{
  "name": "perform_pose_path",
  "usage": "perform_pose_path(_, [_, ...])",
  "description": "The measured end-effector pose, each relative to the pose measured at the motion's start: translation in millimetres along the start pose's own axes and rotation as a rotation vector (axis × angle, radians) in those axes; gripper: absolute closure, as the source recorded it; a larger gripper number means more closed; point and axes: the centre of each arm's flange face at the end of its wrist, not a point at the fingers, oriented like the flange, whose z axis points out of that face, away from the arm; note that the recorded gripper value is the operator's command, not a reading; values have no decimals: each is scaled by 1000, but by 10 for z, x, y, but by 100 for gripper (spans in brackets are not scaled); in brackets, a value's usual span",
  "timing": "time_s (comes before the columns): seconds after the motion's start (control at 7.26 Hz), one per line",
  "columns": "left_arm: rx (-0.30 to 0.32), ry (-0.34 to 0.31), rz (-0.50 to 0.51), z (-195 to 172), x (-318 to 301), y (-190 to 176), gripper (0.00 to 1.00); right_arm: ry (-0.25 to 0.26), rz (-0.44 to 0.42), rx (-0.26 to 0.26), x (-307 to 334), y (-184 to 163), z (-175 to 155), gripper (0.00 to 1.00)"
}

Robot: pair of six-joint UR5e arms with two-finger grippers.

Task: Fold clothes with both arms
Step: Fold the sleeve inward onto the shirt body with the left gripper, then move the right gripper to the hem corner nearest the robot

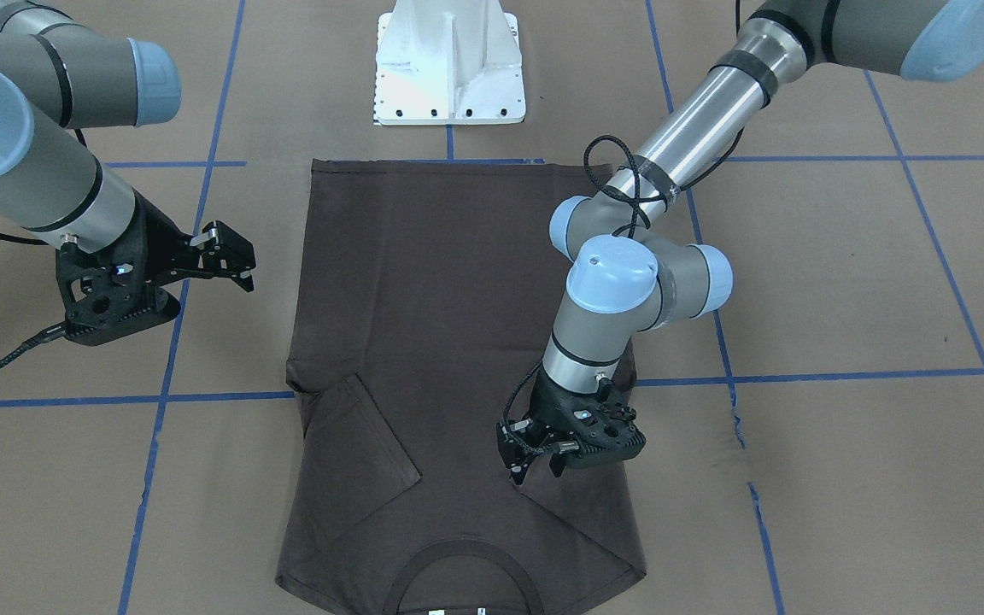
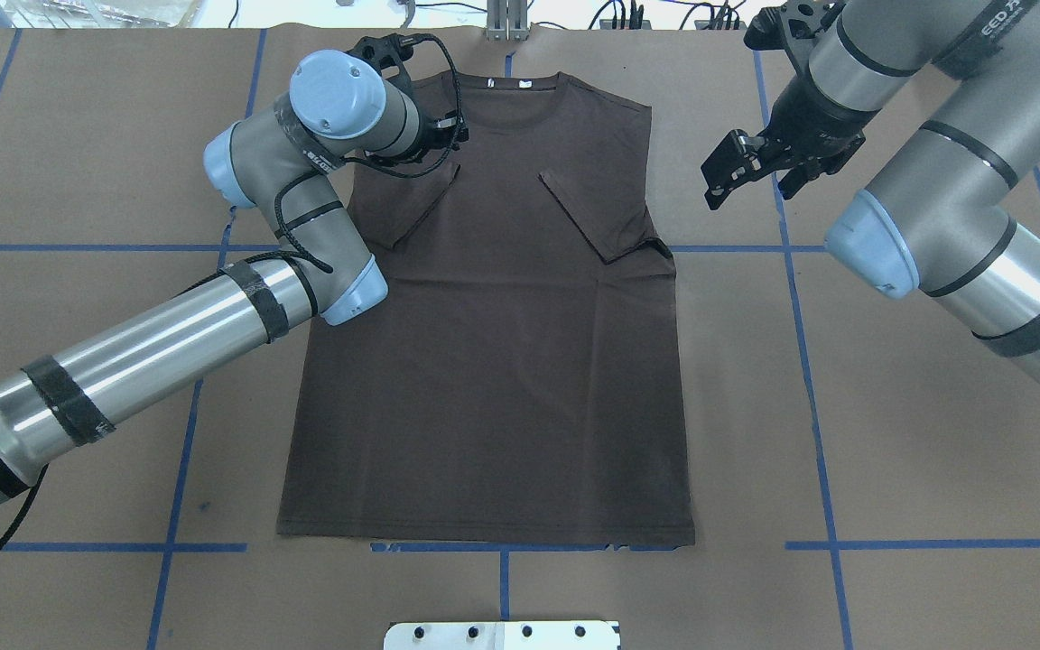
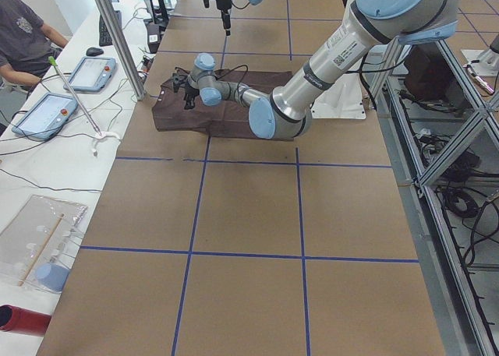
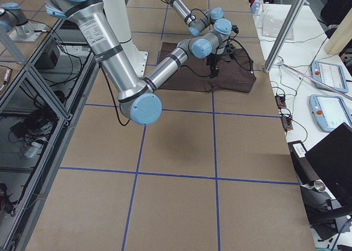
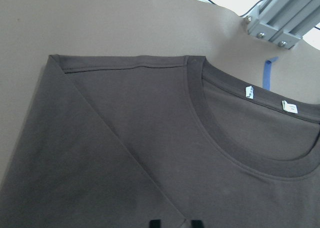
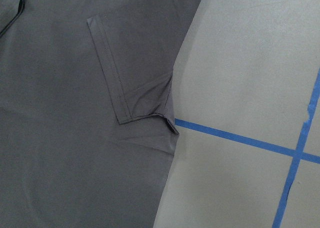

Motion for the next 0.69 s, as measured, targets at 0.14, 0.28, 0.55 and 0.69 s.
perform_pose_path(0.14, [-29,13,9,-59,-13,46,0,9,16,9,12,16,-16,0])
perform_pose_path(0.28, [-72,23,26,-147,-121,131,0,26,42,28,-8,80,-26,0])
perform_pose_path(0.55, [-121,-16,98,-522,-378,286,0,56,103,51,-207,450,106,0])
perform_pose_path(0.69, [-132,-37,140,-858,-495,369,0,59,155,52,-373,739,252,0])
